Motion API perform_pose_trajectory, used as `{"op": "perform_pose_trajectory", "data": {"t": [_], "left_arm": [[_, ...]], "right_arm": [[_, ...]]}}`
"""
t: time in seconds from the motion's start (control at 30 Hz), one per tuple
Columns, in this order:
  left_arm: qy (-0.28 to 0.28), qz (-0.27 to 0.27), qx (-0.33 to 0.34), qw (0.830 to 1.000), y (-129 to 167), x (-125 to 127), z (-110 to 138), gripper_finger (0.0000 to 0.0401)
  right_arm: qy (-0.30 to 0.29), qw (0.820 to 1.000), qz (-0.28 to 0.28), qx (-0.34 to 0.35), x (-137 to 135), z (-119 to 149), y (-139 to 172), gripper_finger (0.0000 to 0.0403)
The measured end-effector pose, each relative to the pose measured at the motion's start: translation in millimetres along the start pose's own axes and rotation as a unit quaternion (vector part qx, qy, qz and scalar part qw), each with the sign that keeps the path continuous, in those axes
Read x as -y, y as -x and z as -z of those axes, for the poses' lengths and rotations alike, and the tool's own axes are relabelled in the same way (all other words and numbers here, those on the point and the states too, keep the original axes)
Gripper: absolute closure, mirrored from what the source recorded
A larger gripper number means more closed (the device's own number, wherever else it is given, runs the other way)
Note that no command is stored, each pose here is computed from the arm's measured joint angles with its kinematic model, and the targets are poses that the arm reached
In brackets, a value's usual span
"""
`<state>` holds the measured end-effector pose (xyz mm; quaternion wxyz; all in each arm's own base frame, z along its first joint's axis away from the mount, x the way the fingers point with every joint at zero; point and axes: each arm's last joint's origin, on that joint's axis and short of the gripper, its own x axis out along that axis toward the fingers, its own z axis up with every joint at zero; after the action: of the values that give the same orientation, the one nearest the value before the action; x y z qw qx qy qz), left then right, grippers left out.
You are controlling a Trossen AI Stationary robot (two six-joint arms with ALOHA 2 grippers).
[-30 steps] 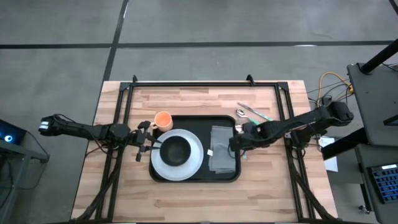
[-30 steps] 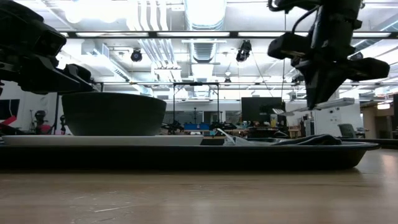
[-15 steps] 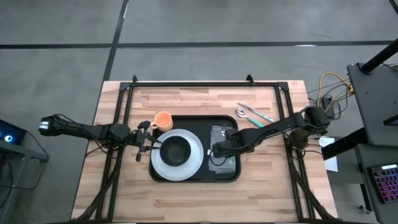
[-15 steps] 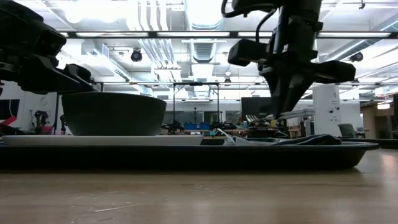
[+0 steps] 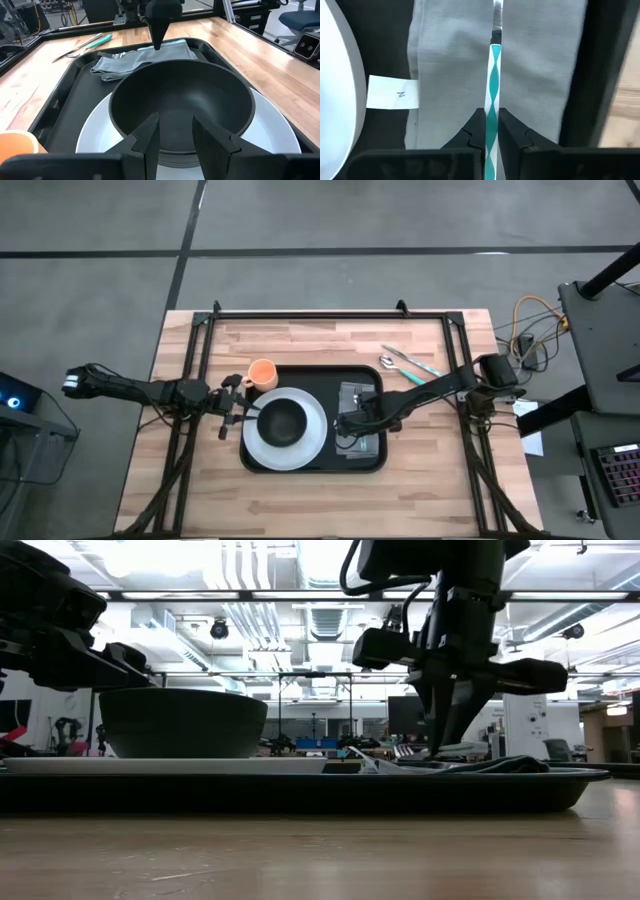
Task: Set up tray
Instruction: Put the blue fork on top of the gray napkin, then put the green spoon on the gray napkin
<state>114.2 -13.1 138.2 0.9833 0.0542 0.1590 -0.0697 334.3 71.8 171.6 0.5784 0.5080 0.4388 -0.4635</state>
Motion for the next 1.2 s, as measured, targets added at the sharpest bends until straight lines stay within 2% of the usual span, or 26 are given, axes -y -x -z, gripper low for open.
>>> {"op": "perform_pose_trajectory", "data": {"t": [0.57,1.2], "left_arm": [[0.000,0.000,0.000,1.000,0.0,0.0,0.0,0.0305],[0.000,0.000,0.000,1.000,0.0,0.0,0.0,0.0305]], "right_arm": [[-0.003,1.000,0.001,0.000,-0.4,1.2,-8.8,0.0378],[0.019,1.000,-0.001,0.014,-0.4,0.0,-8.8,0.0308]]}}
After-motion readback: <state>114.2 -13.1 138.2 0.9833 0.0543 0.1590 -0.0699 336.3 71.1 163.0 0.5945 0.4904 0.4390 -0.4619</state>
